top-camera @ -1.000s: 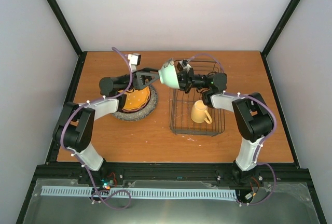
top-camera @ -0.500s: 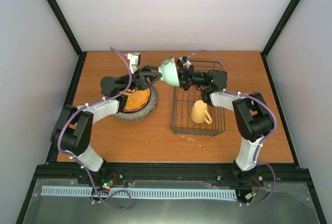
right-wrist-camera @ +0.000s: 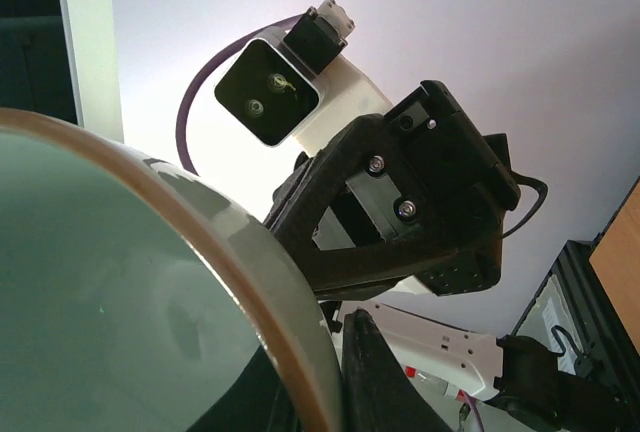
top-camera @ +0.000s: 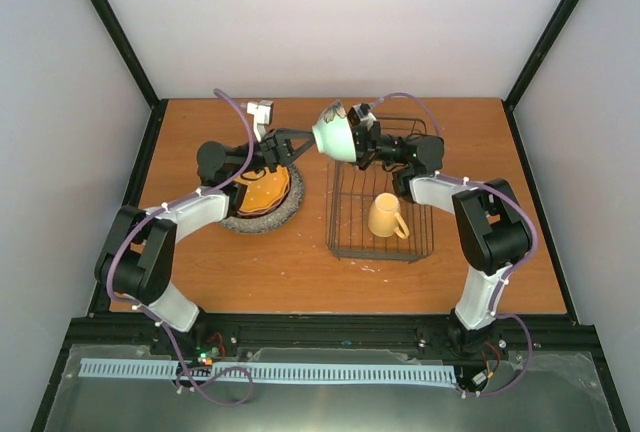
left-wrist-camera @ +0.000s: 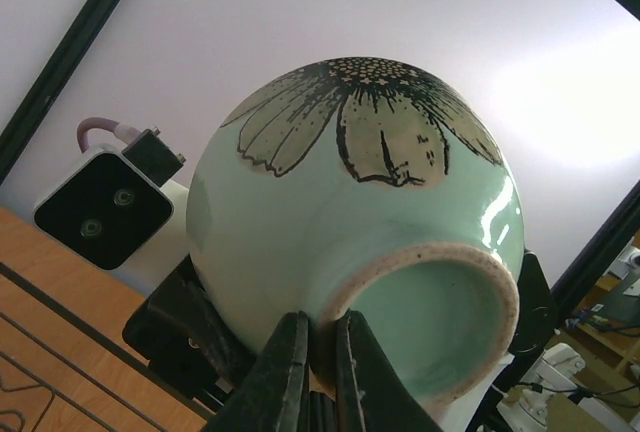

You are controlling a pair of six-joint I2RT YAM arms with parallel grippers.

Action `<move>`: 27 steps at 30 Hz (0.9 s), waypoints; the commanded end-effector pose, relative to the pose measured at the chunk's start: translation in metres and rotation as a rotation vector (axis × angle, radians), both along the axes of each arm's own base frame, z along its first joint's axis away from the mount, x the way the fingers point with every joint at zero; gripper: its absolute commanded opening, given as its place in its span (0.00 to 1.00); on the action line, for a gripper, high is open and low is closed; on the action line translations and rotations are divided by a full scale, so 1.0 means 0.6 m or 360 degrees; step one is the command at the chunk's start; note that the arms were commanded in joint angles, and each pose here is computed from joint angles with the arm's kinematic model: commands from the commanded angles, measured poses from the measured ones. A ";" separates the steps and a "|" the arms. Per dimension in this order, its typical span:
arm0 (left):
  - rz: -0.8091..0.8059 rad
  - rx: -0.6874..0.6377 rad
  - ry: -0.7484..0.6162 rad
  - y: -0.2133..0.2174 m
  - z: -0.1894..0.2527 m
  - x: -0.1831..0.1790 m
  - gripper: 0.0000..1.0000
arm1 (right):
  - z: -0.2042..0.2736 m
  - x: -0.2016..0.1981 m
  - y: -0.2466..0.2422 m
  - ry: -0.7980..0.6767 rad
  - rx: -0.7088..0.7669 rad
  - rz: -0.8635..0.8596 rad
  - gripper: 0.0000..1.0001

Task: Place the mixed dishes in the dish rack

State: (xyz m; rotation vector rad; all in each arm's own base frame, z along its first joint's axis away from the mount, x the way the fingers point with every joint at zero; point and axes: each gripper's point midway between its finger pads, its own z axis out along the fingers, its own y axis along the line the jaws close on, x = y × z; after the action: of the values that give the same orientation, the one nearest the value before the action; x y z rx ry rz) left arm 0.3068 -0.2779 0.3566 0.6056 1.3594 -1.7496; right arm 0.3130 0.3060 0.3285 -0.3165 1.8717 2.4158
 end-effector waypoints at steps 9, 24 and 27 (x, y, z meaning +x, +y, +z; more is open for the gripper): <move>-0.0270 0.0015 -0.0283 -0.023 0.043 -0.100 0.97 | 0.002 -0.037 0.007 -0.0140 0.0066 0.0066 0.03; -0.0211 -0.0057 -0.0454 0.019 0.098 -0.130 1.00 | -0.007 -0.019 -0.012 -0.0124 0.0058 0.0000 0.03; -0.0191 -0.0045 -0.0452 0.018 0.101 -0.127 1.00 | -0.007 -0.018 -0.011 -0.0124 0.0061 -0.0004 0.03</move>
State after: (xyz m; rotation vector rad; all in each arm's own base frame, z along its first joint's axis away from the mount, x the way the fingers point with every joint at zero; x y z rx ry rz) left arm 0.2687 -0.2697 0.3714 0.7211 1.3294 -1.7727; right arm 0.3088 0.3028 0.3179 -0.3083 1.9284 2.4175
